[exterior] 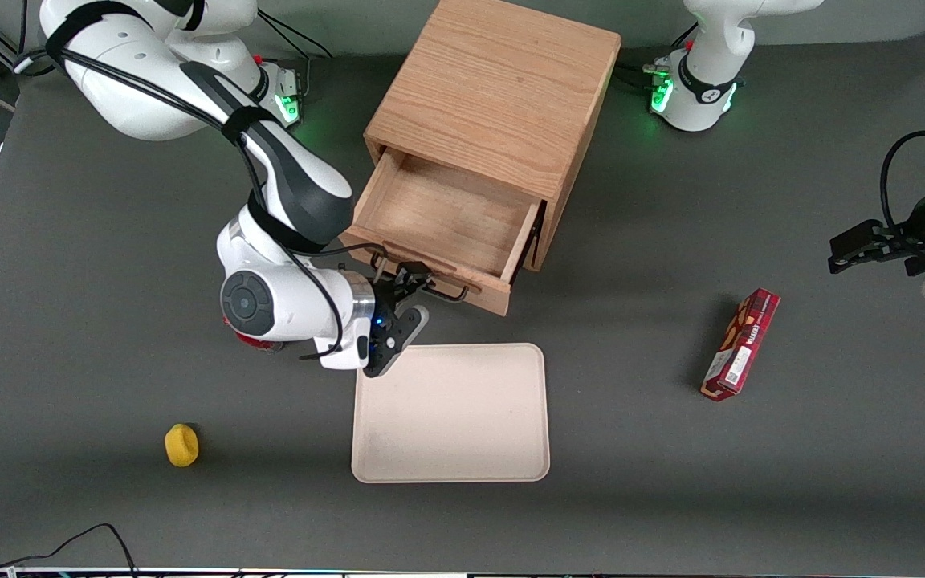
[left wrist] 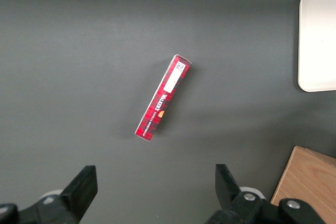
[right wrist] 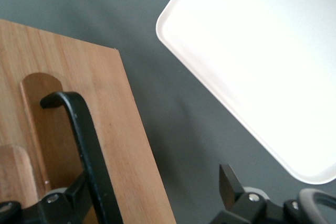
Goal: Open upper drawer
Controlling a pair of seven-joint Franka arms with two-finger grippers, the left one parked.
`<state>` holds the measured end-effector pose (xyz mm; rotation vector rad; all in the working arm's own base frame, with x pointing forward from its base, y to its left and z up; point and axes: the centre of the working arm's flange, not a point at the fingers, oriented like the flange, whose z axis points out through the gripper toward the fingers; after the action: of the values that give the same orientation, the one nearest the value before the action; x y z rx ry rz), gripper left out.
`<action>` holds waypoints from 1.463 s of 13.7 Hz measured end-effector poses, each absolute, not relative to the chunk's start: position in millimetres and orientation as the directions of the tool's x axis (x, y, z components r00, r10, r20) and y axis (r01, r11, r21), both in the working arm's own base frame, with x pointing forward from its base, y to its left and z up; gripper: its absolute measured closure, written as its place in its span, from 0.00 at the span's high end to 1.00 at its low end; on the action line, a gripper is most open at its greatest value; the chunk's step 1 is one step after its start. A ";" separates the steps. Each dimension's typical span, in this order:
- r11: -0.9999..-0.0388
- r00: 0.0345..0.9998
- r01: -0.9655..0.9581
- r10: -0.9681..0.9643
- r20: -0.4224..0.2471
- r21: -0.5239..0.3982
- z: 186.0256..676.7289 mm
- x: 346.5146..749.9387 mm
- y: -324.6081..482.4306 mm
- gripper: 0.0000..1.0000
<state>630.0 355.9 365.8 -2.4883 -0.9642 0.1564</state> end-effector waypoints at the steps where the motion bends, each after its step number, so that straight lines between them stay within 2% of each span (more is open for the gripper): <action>1: -0.642 0.745 0.614 0.664 0.069 -0.458 365.6 634.2 352.9 1.00; 5: -0.642 0.744 0.619 0.663 0.077 -0.452 372.9 655.1 332.3 1.00; 14: -0.621 0.724 0.668 0.670 0.164 -0.410 392.3 701.6 287.0 1.00; 17: -0.615 0.709 0.696 0.671 0.216 -0.371 447.1 703.1 281.5 1.00; 18: -0.617 0.692 0.717 0.684 0.230 -0.323 477.7 697.2 279.4 1.00; 20: -0.649 0.683 0.730 0.702 0.200 -0.214 539.9 671.3 274.4 1.00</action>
<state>671.3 274.4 539.9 -2.6201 -1.1408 -0.1434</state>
